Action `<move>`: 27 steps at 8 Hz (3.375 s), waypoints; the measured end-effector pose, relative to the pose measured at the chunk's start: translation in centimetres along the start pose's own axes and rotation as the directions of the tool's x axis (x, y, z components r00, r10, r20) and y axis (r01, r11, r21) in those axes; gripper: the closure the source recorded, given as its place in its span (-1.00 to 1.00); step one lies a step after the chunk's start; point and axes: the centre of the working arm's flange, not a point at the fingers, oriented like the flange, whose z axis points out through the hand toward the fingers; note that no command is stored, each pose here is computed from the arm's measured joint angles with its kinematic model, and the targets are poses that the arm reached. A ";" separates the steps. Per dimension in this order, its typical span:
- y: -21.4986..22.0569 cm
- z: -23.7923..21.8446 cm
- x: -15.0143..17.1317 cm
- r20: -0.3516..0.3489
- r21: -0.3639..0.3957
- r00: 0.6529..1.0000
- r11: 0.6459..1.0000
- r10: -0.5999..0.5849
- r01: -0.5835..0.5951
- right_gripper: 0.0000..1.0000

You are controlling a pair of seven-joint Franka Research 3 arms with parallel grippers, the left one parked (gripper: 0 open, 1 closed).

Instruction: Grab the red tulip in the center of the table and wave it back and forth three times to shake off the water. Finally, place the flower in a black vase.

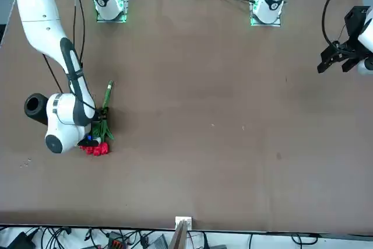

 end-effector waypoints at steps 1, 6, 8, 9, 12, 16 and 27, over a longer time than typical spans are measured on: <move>0.0 -0.3 0.0 -0.006 0.000 1.000 1.000 0.000 0.000 0.74; 0.1 -13.3 -4.1 -0.266 0.005 0.963 0.999 0.043 -0.043 0.77; 1.6 -22.6 -9.8 -0.453 0.052 0.877 0.987 0.157 -0.150 0.77; 4.0 -26.6 -13.1 -0.527 0.082 0.821 0.975 0.220 -0.208 0.77; 15.4 -34.5 -22.6 -0.672 0.182 0.631 0.912 0.388 -0.367 0.77; 21.7 -39.1 -31.0 -0.773 0.169 0.531 0.919 0.348 -0.356 0.77; -16.7 -38.0 -30.9 -0.883 0.215 0.247 0.812 0.399 -0.543 0.77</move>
